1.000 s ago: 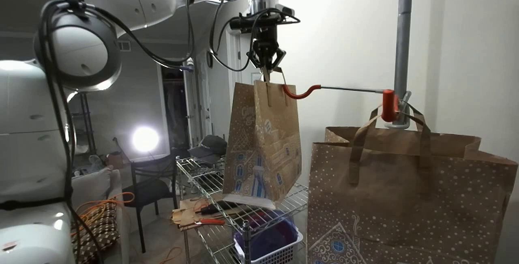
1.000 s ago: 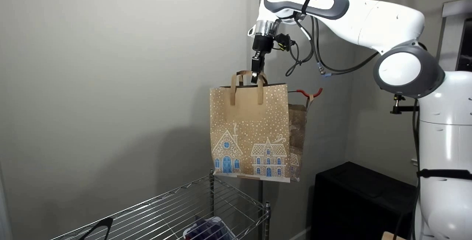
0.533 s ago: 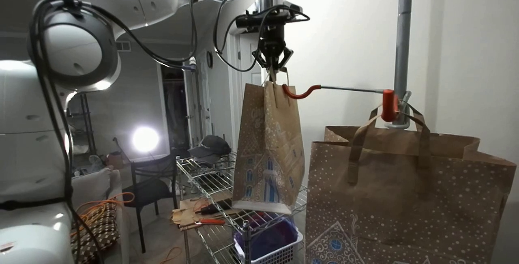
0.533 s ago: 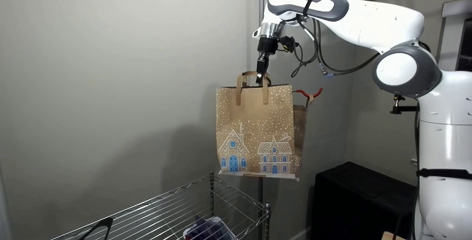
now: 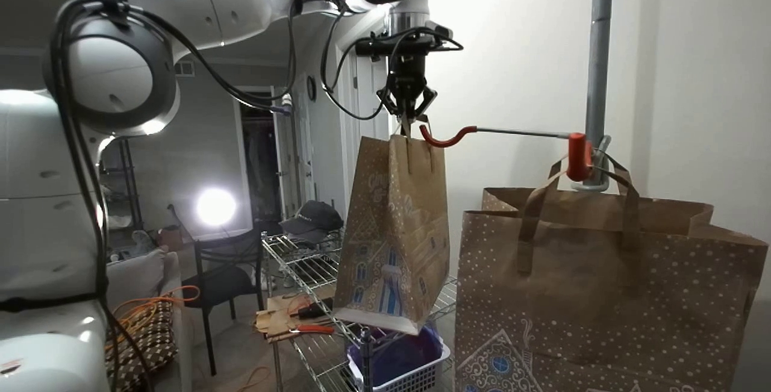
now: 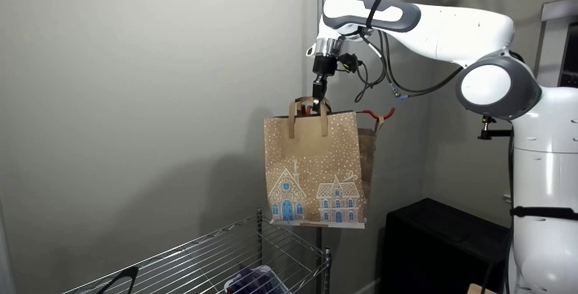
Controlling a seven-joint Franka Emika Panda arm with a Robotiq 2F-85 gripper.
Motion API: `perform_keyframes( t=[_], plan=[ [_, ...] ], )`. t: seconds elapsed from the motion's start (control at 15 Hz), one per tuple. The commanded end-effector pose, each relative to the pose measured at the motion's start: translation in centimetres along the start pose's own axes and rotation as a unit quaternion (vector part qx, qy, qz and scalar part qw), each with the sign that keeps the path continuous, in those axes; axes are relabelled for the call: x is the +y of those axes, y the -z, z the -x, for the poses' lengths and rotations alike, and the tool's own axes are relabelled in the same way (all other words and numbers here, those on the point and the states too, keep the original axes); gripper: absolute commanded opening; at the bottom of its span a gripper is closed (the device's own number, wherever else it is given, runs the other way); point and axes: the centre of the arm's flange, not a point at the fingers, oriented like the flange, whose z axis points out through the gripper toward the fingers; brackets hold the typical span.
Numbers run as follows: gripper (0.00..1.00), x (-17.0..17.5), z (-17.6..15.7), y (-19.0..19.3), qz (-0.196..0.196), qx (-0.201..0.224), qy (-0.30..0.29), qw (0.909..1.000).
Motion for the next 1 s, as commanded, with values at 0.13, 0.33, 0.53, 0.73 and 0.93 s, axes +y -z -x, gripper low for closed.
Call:
perform_keyframes(
  t=[0.13,0.33,0.53,0.73,0.93],
  plan=[
    [0.0,-0.54,0.48,0.69,-0.002,0.031,-0.024,0.9992],
    [0.0,-0.58,0.47,0.99,0.015,0.041,-0.042,0.9982],
    [0.0,-0.37,0.12,1.08,0.027,0.042,-0.069,0.9963],
    [0.0,0.14,-0.19,0.85,0.018,0.018,-0.119,0.9926],
    [0.0,0.19,-0.18,0.39,0.01,0.003,-0.152,0.9883]
  ],
)
